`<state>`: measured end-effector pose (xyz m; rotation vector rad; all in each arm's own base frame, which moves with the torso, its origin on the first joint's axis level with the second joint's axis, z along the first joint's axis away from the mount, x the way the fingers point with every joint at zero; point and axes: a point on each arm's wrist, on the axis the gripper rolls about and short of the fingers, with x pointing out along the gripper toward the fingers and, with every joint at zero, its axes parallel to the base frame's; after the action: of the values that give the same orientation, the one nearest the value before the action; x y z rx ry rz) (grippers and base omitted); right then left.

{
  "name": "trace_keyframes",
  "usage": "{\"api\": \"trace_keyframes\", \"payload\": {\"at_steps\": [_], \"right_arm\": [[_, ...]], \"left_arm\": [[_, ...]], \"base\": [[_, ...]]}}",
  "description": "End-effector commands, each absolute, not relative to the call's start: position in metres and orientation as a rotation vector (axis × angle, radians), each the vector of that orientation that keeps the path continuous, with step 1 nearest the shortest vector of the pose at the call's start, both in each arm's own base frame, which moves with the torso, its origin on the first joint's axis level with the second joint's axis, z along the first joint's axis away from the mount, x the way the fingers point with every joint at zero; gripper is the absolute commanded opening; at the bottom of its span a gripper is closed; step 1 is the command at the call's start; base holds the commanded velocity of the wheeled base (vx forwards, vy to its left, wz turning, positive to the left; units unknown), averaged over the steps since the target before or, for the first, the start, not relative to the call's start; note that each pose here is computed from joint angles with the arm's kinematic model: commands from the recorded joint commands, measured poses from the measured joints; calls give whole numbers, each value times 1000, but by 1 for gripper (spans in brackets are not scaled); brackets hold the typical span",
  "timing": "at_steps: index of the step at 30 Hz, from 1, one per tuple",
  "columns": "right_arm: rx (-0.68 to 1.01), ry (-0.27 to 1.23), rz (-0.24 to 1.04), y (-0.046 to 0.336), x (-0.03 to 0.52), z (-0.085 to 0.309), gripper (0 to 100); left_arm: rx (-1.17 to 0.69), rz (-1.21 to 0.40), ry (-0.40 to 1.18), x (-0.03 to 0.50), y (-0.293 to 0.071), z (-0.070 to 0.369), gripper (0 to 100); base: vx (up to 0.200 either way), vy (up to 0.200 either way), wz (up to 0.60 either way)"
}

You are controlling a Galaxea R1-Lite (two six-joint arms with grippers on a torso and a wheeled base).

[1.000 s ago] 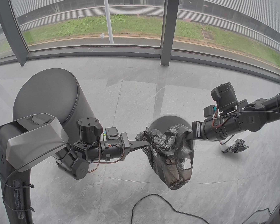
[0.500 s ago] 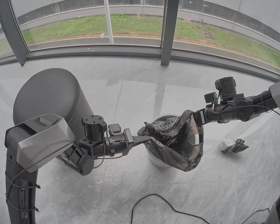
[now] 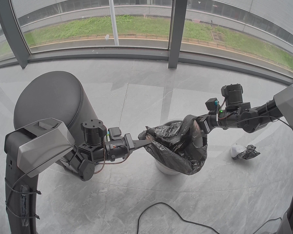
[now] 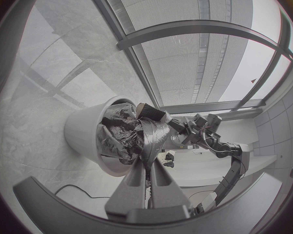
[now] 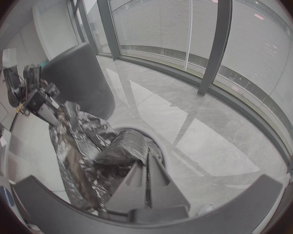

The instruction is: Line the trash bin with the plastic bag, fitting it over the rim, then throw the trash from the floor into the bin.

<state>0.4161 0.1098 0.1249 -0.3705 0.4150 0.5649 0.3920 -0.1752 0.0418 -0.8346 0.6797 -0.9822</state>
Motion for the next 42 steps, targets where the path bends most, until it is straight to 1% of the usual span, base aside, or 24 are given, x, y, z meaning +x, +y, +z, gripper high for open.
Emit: {"api": "trace_keyframes", "payload": {"at_steps": [1, 3, 5, 8, 12, 15, 18, 19, 22, 27, 31, 34, 37, 39, 40, 41, 42], "right_arm": [[-400, 440, 498, 74, 420, 118, 0], [-407, 442, 487, 70, 420, 117, 0], [-430, 449, 451, 57, 419, 119, 0], [-440, 466, 450, 53, 415, 114, 0], [-440, 473, 452, 53, 413, 105, 0], [-445, 472, 437, 53, 416, 90, 0], [-448, 452, 421, 52, 421, 83, 0], [-447, 445, 412, 49, 424, 79, 100], [-456, 443, 399, 45, 425, 74, 100], [-506, 498, 343, 31, 415, 66, 100], [-524, 487, 360, 34, 402, 77, 100], [-566, 437, 432, 54, 392, 90, 100], [-600, 399, 510, 75, 389, 93, 100], [-614, 388, 531, 83, 388, 91, 100], [-630, 373, 561, 96, 388, 88, 100], [-630, 373, 561, 96, 388, 88, 100], [-639, 373, 587, 108, 389, 79, 100]], "left_arm": [[-814, -1041, 678, 387, -197, 46, 0], [-809, -1055, 677, 385, -202, 47, 0], [-801, -1083, 676, 382, -214, 49, 0], [-797, -1095, 677, 380, -219, 50, 0], [-795, -1093, 675, 380, -218, 50, 0], [-796, -1078, 662, 383, -214, 50, 0], [-794, -1081, 649, 384, -216, 52, 0], [-792, -1091, 636, 385, -218, 55, 0], [-789, -1104, 620, 390, -222, 55, 0], [-785, -1123, 609, 395, -231, 56, 0], [-781, -1143, 607, 393, -239, 57, 0], [-782, -1140, 618, 391, -239, 55, 0], [-784, -1128, 624, 389, -237, 53, 0], [-785, -1124, 625, 387, -237, 54, 0], [-787, -1116, 631, 385, -235, 52, 0], [-787, -1116, 631, 385, -235, 52, 0], [-787, -1114, 632, 384, -234, 53, 0]], "base": [[0, 0, 0], [0, 0, 0], [0, 0, 0], [0, 0, 0], [0, 0, 0], [0, 0, 0], [0, 0, 0], [0, 0, 0], [0, 0, 0], [0, 0, 0], [0, 0, 0], [0, 0, 0], [0, 0, 0], [0, 0, 0], [0, 0, 0], [0, 0, 0], [0, 0, 0]]}}
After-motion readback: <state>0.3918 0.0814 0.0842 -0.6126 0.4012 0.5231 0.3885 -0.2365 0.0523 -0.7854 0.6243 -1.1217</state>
